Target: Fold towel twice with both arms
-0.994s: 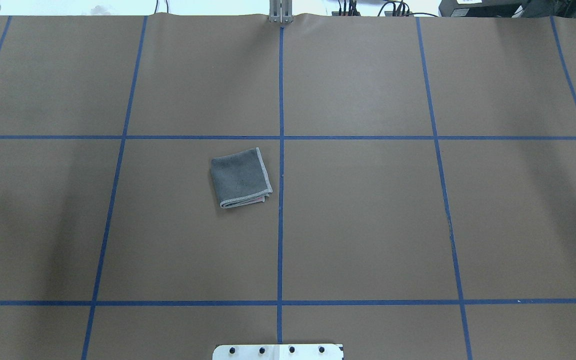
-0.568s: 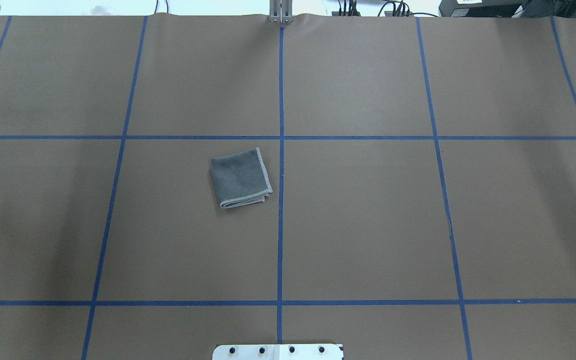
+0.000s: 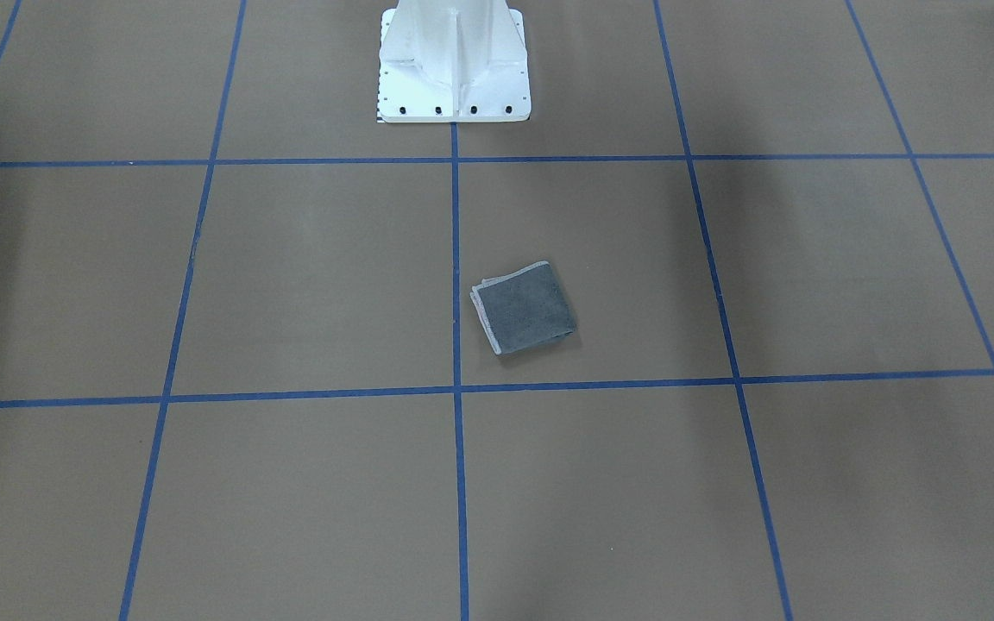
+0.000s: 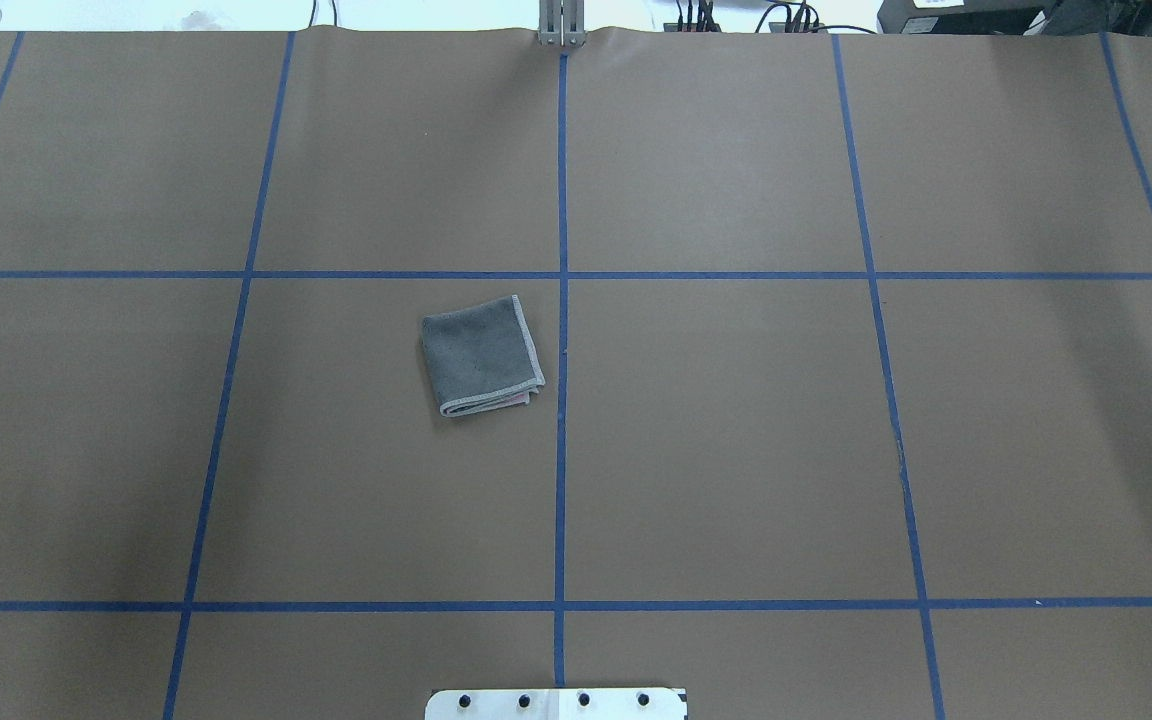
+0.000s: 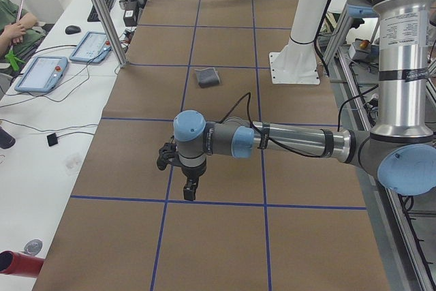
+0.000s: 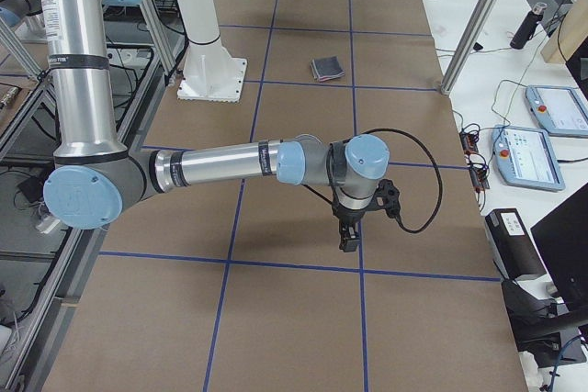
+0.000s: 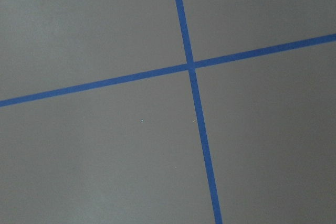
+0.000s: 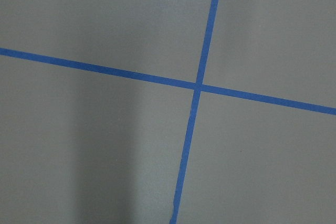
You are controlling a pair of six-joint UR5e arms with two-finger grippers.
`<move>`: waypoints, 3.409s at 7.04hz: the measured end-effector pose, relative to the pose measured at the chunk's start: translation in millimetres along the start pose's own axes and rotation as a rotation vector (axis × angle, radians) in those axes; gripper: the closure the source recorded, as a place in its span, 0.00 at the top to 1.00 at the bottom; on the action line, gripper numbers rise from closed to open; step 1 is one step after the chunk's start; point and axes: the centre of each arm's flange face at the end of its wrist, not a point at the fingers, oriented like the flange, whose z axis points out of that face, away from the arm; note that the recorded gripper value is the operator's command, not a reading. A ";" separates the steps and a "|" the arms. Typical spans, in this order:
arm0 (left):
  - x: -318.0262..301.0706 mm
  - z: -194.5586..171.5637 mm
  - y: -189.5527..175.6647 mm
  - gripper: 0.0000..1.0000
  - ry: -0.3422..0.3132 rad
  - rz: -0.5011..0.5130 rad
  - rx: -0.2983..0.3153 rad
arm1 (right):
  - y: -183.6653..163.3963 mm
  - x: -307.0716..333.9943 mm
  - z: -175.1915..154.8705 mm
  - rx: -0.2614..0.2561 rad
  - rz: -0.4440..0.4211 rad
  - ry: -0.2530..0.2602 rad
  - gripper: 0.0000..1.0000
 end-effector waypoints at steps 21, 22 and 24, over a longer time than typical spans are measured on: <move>-15.4 -12.4 19.0 1.00 0.056 -0.002 -0.048 | 30.5 26.6 17.8 0.068 0.113 0.020 1.00; -15.4 -12.5 18.6 1.00 0.056 -0.003 -0.048 | 30.6 26.5 18.0 0.068 0.113 0.017 1.00; -17.4 -9.9 20.0 1.00 0.057 -0.007 -0.052 | 30.6 25.6 17.5 0.070 0.111 0.013 1.00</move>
